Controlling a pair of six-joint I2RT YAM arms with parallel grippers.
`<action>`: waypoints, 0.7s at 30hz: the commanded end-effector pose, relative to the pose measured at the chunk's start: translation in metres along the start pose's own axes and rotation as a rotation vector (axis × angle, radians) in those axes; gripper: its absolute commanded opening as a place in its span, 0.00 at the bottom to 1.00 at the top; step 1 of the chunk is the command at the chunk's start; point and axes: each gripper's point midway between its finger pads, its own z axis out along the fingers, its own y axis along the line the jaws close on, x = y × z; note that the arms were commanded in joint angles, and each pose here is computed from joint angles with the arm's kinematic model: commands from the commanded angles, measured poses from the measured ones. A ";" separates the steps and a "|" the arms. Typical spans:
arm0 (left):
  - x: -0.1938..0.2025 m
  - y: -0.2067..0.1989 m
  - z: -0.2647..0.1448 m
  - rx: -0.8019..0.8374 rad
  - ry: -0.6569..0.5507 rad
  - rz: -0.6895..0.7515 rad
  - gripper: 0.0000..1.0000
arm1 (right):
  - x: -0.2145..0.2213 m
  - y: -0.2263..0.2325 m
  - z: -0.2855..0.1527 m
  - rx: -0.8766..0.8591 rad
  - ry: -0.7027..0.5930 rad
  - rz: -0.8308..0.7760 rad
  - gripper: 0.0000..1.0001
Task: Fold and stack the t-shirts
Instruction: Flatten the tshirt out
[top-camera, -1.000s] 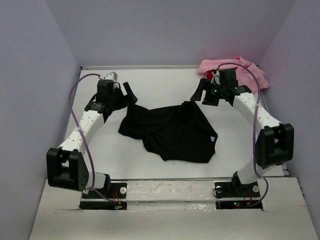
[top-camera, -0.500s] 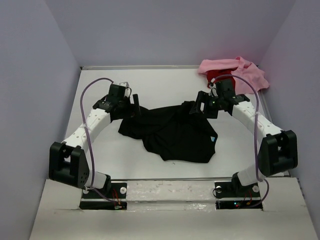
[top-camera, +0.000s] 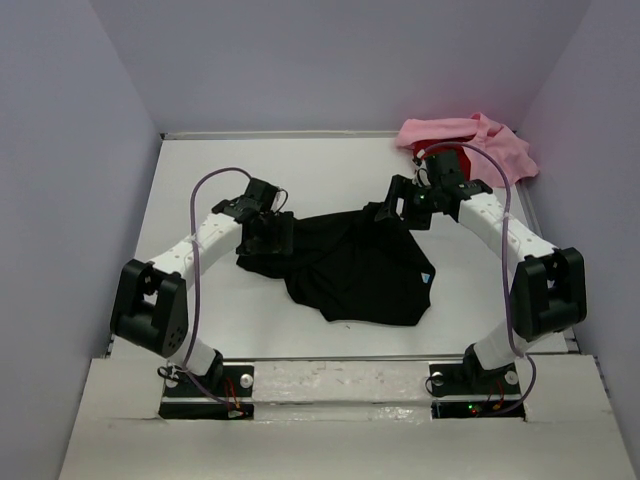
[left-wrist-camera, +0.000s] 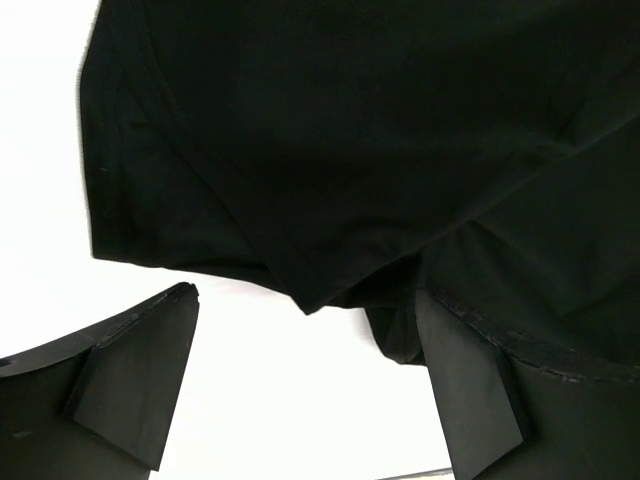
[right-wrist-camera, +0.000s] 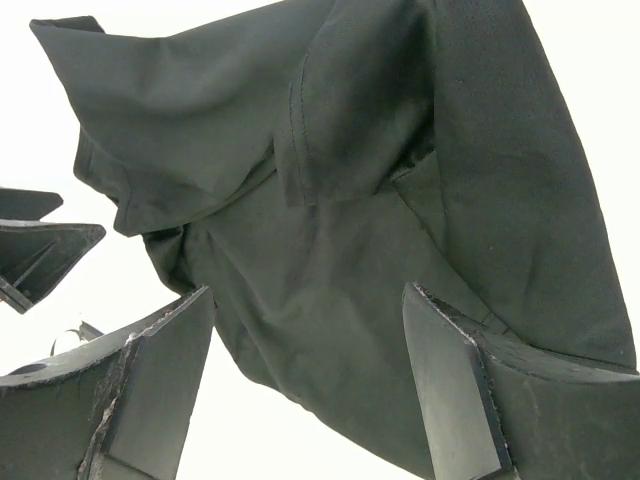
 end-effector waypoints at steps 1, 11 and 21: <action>0.013 -0.014 -0.006 0.086 0.051 -0.043 0.99 | -0.015 0.011 -0.005 -0.015 -0.046 -0.025 0.80; 0.030 -0.030 0.001 0.226 0.063 -0.161 0.99 | -0.011 0.010 -0.008 -0.012 -0.047 -0.023 0.80; 0.027 -0.024 0.002 0.259 0.032 -0.218 0.95 | -0.006 0.009 -0.008 -0.013 -0.037 -0.026 0.80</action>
